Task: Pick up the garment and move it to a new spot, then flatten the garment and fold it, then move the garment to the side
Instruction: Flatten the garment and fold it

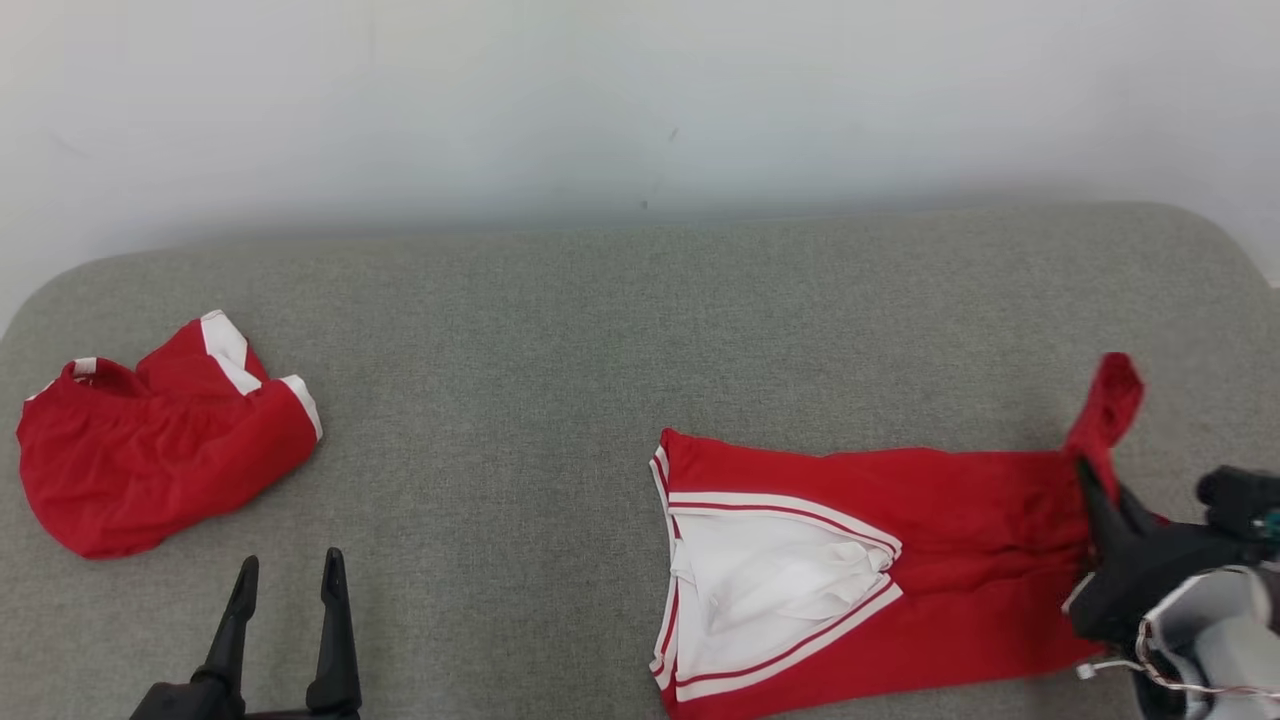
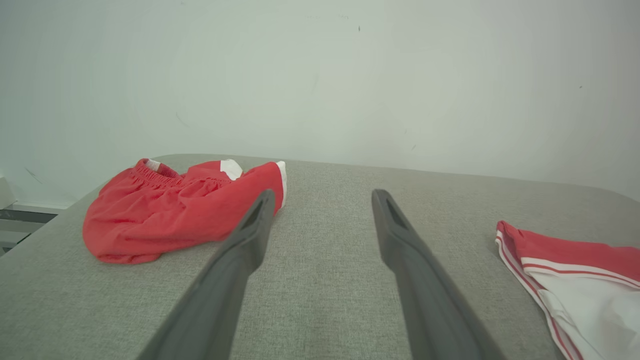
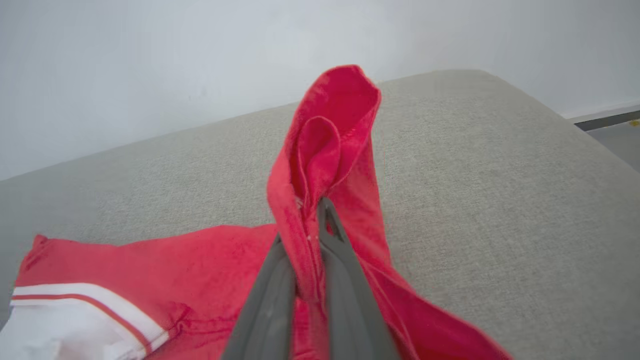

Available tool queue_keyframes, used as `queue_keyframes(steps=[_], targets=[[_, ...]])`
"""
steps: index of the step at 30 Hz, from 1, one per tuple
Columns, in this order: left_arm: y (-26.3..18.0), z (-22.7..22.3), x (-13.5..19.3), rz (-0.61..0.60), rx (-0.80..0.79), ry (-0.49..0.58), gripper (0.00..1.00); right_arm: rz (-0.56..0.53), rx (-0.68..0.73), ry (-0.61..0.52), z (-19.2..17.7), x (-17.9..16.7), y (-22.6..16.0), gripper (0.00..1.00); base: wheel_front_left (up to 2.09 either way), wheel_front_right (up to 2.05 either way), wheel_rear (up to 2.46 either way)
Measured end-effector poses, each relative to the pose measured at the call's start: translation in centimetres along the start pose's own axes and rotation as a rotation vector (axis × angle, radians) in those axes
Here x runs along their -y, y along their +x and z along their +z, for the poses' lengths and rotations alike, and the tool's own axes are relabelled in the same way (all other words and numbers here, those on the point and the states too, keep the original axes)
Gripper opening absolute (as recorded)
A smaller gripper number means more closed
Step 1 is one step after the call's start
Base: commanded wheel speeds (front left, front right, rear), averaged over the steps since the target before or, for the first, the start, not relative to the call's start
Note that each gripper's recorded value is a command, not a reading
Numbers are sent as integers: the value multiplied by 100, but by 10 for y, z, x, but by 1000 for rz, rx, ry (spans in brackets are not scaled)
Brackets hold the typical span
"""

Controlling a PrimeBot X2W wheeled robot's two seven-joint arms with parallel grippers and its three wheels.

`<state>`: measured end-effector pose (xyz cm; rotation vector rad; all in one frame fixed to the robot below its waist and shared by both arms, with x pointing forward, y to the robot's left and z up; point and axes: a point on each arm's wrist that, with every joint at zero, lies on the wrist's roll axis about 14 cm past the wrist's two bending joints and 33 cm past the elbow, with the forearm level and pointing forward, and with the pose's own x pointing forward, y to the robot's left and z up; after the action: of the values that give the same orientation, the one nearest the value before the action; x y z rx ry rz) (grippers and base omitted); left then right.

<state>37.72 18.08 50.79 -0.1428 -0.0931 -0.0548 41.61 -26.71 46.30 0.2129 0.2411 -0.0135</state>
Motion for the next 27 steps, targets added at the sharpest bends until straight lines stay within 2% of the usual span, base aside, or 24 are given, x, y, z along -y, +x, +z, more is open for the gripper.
queue_keyframes(steps=[7,13,21,27], targets=[[-5,-1,0,0,-4,-4,100,223,-28,41,-12,-92,0,0,0,0,0],[-10,-2,-4,16,-10,-7,100,365,-85,70,-33,-155,-10,0,0,0,0],[-15,-4,-9,35,-17,-10,100,465,-123,114,-48,-207,-18,0,0,0,0],[-16,-6,-9,37,-23,-15,100,485,-159,122,-62,-222,-19,0,0,0,0]])
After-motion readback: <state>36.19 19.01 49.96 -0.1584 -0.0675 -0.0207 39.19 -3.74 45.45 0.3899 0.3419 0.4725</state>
